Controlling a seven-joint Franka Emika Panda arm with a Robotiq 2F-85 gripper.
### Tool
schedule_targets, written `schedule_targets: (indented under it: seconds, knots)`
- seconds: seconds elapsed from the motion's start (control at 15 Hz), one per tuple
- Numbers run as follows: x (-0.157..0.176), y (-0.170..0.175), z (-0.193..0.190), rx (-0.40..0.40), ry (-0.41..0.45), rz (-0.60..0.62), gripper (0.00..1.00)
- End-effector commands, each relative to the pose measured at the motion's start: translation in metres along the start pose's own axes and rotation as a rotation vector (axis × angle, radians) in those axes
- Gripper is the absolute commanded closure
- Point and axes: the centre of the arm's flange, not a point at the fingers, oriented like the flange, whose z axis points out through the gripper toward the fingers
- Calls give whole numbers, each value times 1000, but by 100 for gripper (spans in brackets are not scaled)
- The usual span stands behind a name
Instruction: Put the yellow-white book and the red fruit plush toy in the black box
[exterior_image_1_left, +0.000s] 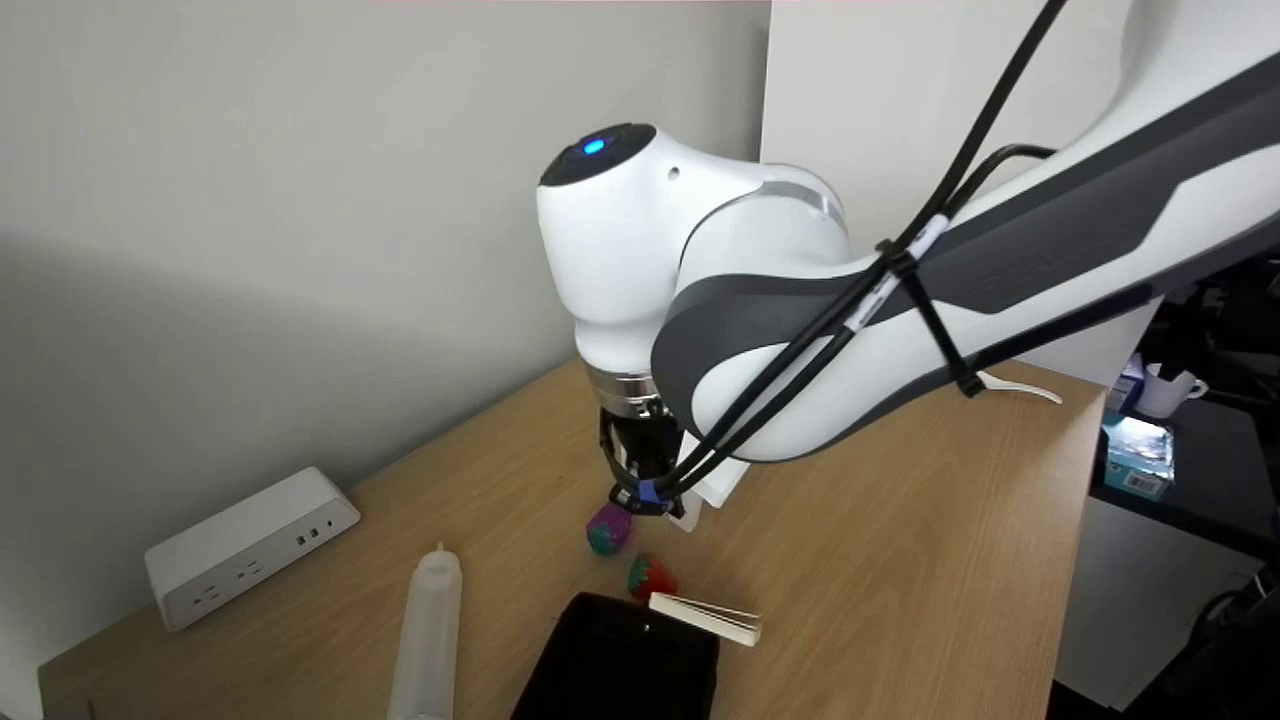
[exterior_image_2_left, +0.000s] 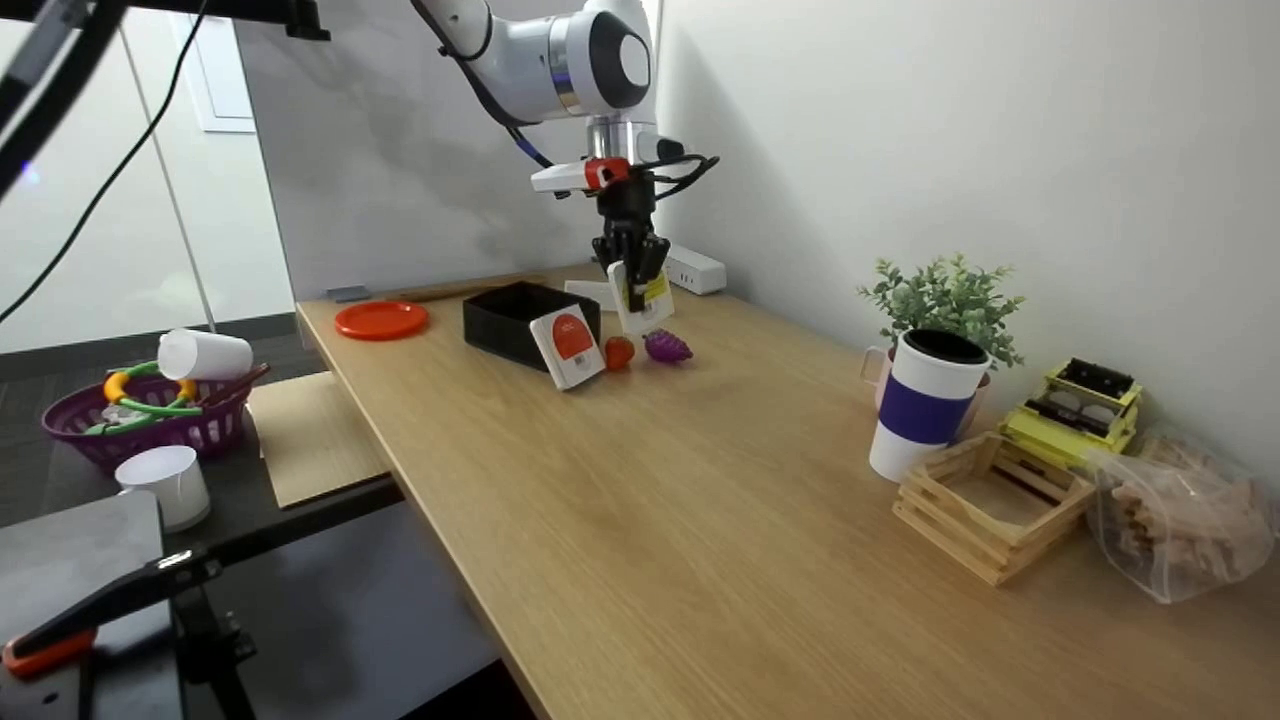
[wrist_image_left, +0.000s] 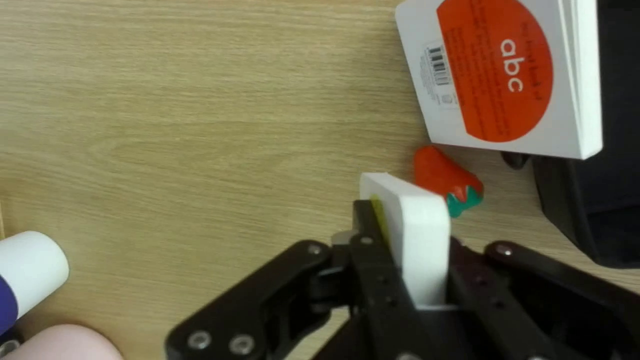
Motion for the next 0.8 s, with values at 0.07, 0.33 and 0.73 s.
schedule_targets:
  seconds: [0.07, 0.33, 0.73]
  knots:
    - [-22, -2, -22, -41, 50, -13, 96]
    - [-22, -7, -26, 17, 30, -92, 96]
    - [-26, -10, -22, 227, 0, -333, 96]
